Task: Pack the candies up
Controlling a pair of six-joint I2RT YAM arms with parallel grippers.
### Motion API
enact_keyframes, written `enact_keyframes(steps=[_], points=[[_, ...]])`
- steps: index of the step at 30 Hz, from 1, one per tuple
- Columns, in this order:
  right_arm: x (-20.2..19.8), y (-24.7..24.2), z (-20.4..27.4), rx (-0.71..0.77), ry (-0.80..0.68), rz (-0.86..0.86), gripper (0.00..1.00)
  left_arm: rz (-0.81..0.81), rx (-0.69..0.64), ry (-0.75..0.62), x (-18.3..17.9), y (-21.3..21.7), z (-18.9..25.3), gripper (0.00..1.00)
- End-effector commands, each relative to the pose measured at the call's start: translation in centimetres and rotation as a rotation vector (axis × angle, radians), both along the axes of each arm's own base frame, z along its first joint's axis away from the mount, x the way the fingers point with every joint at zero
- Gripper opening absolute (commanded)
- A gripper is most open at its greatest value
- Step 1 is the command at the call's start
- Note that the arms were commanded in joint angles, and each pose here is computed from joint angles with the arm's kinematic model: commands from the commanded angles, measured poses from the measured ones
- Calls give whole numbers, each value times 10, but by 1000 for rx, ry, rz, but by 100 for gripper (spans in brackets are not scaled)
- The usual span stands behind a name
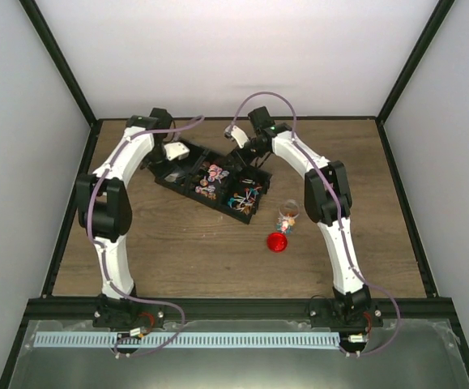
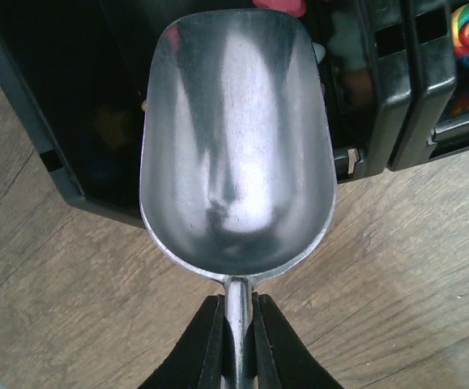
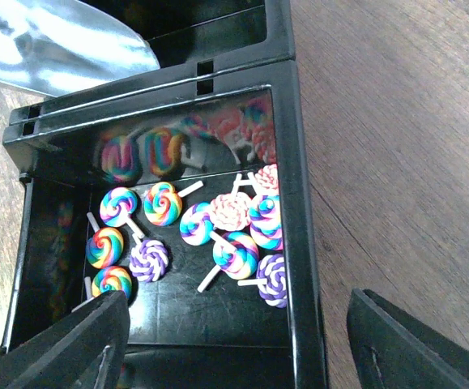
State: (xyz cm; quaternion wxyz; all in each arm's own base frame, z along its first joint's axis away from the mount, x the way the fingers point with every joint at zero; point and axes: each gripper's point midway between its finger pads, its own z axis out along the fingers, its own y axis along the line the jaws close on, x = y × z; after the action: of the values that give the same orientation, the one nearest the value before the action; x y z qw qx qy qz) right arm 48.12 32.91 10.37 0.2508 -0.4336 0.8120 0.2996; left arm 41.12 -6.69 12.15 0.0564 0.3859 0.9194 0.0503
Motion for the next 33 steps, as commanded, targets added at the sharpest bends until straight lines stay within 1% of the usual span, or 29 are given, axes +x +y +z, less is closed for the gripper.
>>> enact_keyframes(steps=[1,7,10,12,18,21,24,27,33], points=[[10,5,10,16,-48,9,73,-48,29,1,9,-6,-10,4],[7,9,4,38,-31,29,56,-50,4,-5,15,-18,-23,4],[5,11,1,41,-28,42,51,-34,-23,-16,17,-24,-31,4],[4,11,0,43,-28,49,49,-16,-51,-35,21,-30,-35,4],[-1,12,-2,55,-23,77,45,39,-192,-113,31,-52,-45,4],[-1,14,3,67,-42,89,42,78,-242,-115,33,-63,-55,4],[-4,13,-1,63,-35,97,40,108,-284,-115,36,-76,-61,4],[-3,12,1,61,-47,99,39,137,-346,-112,31,-85,-61,4],[-3,10,1,47,-52,94,39,177,-427,-169,18,-87,-54,4]])
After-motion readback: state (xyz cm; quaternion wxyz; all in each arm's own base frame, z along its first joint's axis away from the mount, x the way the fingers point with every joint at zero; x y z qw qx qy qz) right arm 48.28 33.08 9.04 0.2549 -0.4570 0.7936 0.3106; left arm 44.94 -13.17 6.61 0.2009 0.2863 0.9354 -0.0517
